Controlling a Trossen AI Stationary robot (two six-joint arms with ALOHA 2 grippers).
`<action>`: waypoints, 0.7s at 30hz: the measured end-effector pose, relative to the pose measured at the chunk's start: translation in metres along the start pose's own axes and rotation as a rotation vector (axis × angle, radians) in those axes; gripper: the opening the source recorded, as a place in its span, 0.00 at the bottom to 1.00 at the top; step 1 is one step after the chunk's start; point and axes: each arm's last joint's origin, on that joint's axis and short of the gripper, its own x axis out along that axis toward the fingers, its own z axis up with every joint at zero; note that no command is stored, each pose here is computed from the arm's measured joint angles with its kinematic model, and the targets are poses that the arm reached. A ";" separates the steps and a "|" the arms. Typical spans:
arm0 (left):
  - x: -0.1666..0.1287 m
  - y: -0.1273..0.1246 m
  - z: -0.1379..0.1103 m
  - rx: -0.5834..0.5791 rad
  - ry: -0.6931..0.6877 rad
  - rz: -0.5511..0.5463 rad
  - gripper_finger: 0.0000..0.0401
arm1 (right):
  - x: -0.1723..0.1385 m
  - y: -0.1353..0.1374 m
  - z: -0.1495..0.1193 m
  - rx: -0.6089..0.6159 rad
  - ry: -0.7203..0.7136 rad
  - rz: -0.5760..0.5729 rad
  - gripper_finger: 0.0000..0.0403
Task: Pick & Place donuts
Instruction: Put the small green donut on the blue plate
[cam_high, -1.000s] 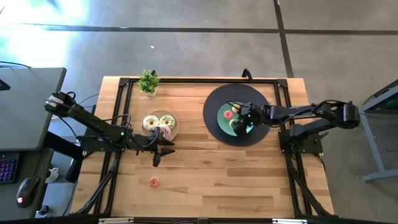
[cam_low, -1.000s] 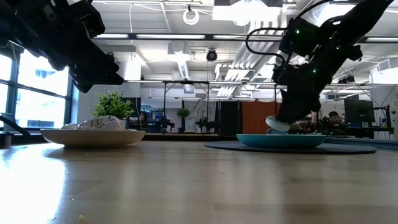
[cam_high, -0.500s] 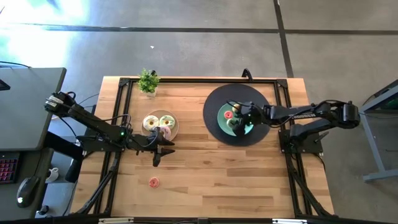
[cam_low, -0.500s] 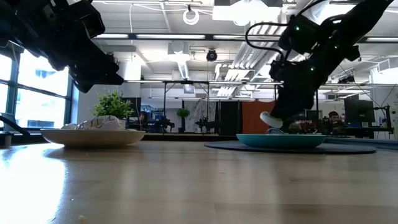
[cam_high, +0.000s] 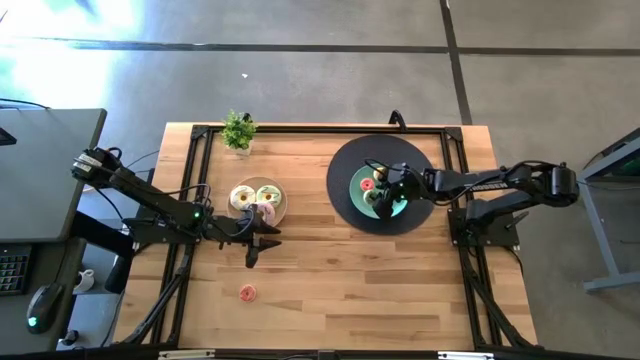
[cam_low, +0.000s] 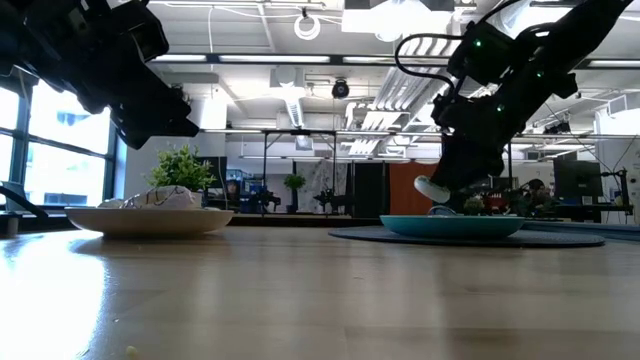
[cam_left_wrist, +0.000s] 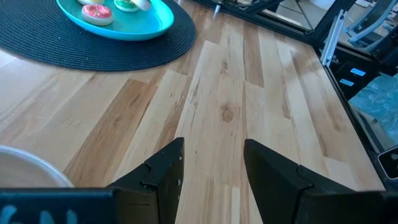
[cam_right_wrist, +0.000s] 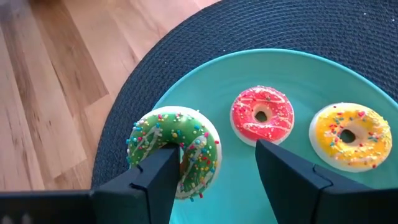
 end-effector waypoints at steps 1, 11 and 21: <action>0.000 0.000 0.000 0.001 0.003 0.000 0.41 | 0.000 0.000 0.000 0.000 -0.001 0.000 0.51; 0.000 0.000 0.000 0.002 0.003 -0.002 0.41 | 0.000 0.001 0.001 -0.003 -0.005 0.017 0.51; 0.000 0.001 0.003 0.165 -0.052 0.074 0.41 | 0.000 0.000 -0.006 -0.075 0.078 0.045 0.51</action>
